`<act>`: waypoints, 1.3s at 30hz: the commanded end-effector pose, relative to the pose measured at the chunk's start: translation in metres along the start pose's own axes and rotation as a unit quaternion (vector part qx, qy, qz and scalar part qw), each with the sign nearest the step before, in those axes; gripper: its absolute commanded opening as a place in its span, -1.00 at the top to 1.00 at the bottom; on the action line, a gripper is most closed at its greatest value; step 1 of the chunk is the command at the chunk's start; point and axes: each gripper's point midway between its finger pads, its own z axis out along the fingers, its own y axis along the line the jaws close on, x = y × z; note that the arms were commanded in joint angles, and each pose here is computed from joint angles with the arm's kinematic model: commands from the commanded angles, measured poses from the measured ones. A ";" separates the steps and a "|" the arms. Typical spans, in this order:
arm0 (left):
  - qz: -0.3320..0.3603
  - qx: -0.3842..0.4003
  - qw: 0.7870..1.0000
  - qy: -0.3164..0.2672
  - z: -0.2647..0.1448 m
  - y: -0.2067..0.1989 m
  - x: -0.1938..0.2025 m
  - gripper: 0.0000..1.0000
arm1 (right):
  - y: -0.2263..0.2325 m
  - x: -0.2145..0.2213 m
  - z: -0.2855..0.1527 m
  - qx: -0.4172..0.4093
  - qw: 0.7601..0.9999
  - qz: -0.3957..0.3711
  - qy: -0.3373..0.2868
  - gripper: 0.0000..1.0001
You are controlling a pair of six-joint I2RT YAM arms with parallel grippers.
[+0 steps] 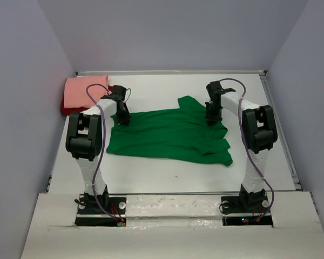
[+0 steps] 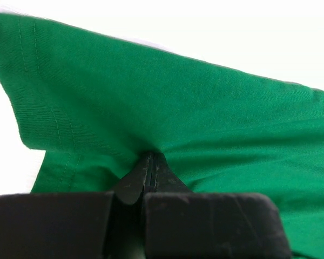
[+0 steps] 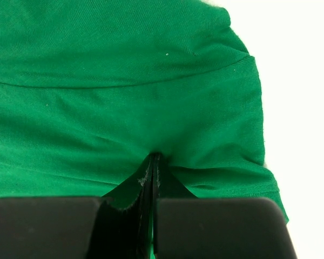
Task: Fold and stack the t-shirts
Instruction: Grap the side of the flattened tshirt furthest away from the robot with both arms
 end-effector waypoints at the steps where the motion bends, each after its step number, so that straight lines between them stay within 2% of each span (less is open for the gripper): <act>1: 0.028 -0.060 0.997 0.033 0.011 0.023 0.014 1.00 | -0.006 0.027 0.024 0.028 0.998 -0.017 0.061 1.00; 6: 0.039 -0.070 0.996 0.036 0.021 0.017 -0.005 1.00 | 0.003 0.000 0.019 0.022 0.999 -0.022 0.044 1.00; 8: 0.035 -0.058 0.997 0.020 0.015 0.007 -0.020 1.00 | 0.007 -0.007 0.016 0.018 0.999 -0.024 0.043 1.00; 10: 0.030 -0.051 0.998 0.002 0.007 -0.001 -0.035 0.83 | 0.008 -0.010 0.013 0.016 0.999 -0.026 0.042 1.00; 16: 0.007 -0.051 0.997 -0.062 -0.038 -0.005 -0.063 0.63 | 0.010 -0.019 -0.001 0.012 0.999 -0.024 0.022 1.00; 17: 0.004 -0.048 0.996 -0.079 -0.047 -0.006 -0.070 0.53 | 0.010 -0.019 -0.001 0.011 0.999 -0.024 0.021 1.00; 18: 0.004 -0.048 0.995 -0.086 -0.050 -0.006 -0.074 0.34 | 0.010 -0.020 0.001 0.011 0.999 -0.026 0.021 1.00; 23: 0.019 -0.060 0.995 -0.075 -0.046 -0.005 -0.080 0.34 | 0.011 -0.028 0.003 0.020 0.999 -0.030 0.024 1.00; 28: 0.010 -0.041 0.991 -0.128 -0.081 -0.011 -0.096 0.27 | 0.012 -0.051 -0.025 0.021 0.999 -0.031 -0.021 1.00; 33: 0.017 -0.026 0.987 -0.155 -0.121 -0.016 -0.087 0.26 | 0.017 -0.064 -0.073 0.018 0.997 -0.037 -0.064 1.00; 39: 0.019 0.011 0.993 -0.118 -0.146 -0.024 -0.039 0.27 | 0.021 -0.064 -0.090 0.001 0.997 -0.043 -0.069 1.00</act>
